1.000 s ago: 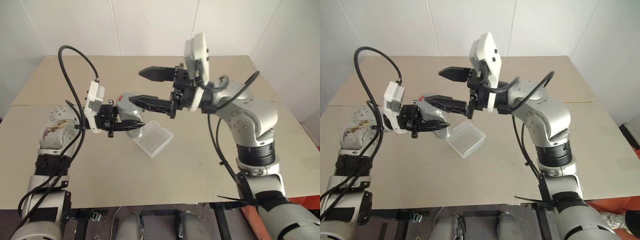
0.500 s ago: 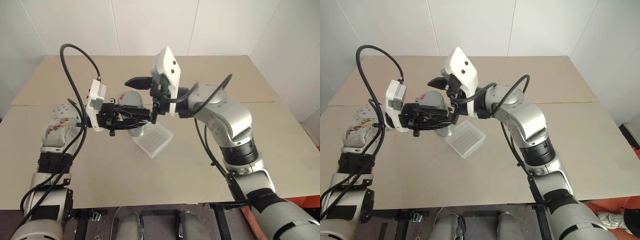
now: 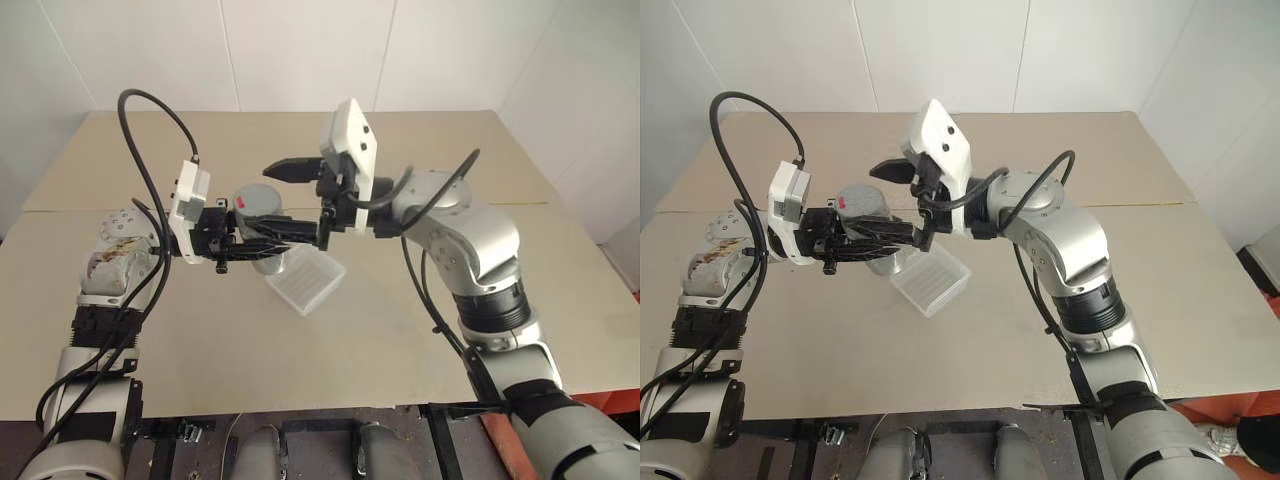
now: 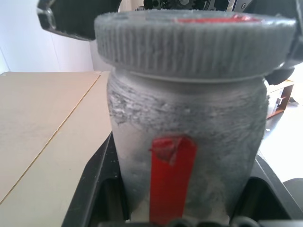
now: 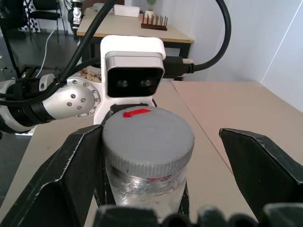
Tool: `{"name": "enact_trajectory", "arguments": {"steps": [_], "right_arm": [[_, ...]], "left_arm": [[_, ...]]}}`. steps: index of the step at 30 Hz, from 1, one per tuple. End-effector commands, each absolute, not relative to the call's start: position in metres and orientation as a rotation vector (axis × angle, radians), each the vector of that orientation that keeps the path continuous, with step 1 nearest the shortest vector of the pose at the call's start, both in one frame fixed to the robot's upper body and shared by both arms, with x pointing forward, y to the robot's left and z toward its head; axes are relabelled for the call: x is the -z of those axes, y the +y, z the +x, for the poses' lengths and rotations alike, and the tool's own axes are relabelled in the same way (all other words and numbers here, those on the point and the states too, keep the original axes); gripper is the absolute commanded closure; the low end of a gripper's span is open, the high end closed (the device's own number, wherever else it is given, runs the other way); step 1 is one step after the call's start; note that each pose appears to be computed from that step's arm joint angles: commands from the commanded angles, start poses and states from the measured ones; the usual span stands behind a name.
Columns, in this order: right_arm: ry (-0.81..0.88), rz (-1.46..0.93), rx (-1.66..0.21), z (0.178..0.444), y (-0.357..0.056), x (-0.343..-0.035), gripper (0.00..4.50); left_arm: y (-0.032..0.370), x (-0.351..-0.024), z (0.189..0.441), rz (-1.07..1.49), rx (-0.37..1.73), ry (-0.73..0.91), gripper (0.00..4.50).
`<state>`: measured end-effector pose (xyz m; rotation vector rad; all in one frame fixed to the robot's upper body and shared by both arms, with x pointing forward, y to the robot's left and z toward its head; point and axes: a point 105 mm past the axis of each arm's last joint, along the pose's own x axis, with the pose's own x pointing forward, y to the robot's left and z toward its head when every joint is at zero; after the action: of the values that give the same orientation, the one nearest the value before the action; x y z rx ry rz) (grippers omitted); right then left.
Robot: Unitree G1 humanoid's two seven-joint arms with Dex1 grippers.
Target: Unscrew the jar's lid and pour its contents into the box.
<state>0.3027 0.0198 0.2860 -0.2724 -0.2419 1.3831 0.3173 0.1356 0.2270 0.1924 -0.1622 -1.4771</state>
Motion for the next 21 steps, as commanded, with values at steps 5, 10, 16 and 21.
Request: {"name": "enact_trajectory", "arguments": {"steps": [5, 10, 16, 21], "right_arm": [[-0.319, -0.244, -1.420, 0.294, 0.024, -0.303, 0.02], [-0.311, -0.233, -1.443, 0.292, 0.025, -0.303, 0.39], [-0.321, -0.216, -1.441, 0.292, 0.025, -0.308, 1.73], [-0.321, -0.111, -1.408, 0.297, 0.018, -0.323, 1.73]], "left_arm": [[0.134, -0.239, 0.312, 0.236, 1.493, -0.211, 2.54], [0.135, -0.239, 0.310, 0.239, 1.493, -0.208, 2.54], [0.136, -0.238, 0.310, 0.245, 1.488, -0.204, 2.54], [0.137, -0.233, 0.310, 0.244, 1.483, -0.189, 2.54]]}}
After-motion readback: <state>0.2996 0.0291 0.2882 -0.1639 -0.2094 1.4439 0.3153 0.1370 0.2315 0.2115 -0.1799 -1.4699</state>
